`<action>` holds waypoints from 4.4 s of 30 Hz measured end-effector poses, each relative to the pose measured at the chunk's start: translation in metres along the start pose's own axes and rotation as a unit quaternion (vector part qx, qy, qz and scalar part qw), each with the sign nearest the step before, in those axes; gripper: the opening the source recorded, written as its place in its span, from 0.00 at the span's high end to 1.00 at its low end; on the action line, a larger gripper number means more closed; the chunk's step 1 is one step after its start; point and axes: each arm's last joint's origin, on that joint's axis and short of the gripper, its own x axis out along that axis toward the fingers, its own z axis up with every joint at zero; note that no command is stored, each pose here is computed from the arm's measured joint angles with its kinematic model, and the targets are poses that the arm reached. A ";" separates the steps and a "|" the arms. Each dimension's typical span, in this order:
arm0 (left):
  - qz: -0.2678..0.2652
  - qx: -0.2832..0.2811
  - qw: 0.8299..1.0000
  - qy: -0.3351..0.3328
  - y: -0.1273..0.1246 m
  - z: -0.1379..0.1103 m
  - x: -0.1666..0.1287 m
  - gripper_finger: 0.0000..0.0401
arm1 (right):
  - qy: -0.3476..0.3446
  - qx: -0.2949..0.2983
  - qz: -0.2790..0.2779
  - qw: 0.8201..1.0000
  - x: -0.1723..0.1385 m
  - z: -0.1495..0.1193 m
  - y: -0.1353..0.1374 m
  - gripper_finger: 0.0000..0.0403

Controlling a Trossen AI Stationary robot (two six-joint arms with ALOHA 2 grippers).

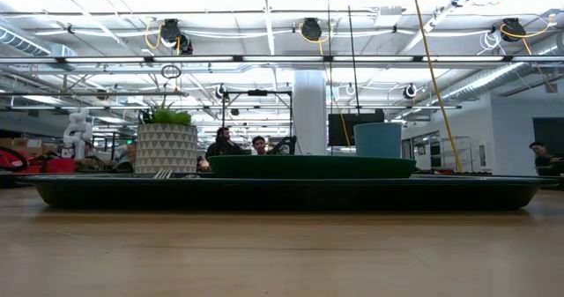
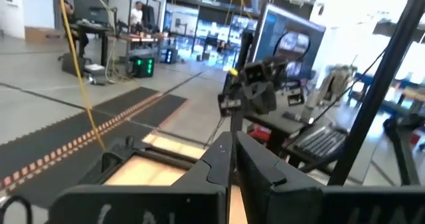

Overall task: Pick and place plate/cup/fork/spoon on tray
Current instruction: Return to Home Position

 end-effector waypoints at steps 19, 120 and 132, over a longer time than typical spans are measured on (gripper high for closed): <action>0.038 0.009 0.986 0.165 0.024 -0.052 -0.050 0.99 | 0.146 0.004 0.055 0.988 -0.079 -0.054 -0.060 1.00; 0.015 -0.047 0.999 -0.020 0.052 -0.156 -0.080 0.98 | 0.086 0.227 0.064 0.968 -0.101 -0.125 -0.105 1.00; -0.014 -0.080 0.992 -0.100 0.059 -0.221 -0.072 0.98 | 0.109 0.216 0.046 0.969 -0.102 -0.131 -0.108 1.00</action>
